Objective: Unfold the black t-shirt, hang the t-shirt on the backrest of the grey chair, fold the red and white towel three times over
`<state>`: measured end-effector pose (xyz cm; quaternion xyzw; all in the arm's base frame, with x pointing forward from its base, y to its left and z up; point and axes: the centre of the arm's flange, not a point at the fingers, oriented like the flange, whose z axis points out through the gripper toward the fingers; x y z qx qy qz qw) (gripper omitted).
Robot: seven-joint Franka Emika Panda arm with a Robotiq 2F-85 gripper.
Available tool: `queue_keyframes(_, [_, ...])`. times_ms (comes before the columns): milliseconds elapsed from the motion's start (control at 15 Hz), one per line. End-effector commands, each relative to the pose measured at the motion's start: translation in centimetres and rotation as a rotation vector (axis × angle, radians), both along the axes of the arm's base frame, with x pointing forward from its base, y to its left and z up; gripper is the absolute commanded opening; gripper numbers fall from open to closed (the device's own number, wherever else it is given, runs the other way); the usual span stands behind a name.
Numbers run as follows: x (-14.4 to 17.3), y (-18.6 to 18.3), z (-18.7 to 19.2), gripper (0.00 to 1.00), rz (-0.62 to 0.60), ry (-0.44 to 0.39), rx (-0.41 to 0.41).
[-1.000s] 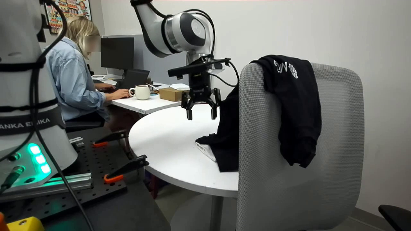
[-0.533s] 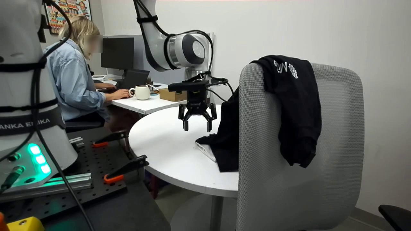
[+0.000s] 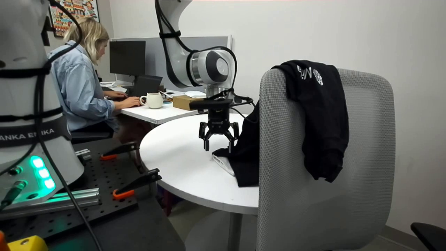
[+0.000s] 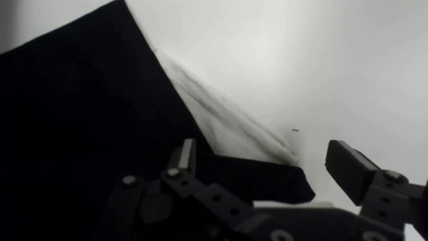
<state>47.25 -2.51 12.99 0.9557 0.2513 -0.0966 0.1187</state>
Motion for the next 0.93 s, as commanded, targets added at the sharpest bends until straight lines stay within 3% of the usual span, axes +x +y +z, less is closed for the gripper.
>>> queue_keyframes(0, [1.0, -0.2, -1.3, 0.92, 0.013, 0.001, 0.0])
queue_keyframes(200, [0.4, 0.1, -1.7, 0.93, 0.016, 0.014, -0.002])
queue_keyframes(267, [0.1, 0.2, -1.7, 0.88, 0.018, 0.018, -0.002])
queue_keyframes(333, [0.0, 0.3, -1.8, 0.68, 0.02, 0.02, -0.002])
queue_keyframes(867, [-0.4, 0.7, -2.1, 0.08, 0.018, 0.018, -0.005])
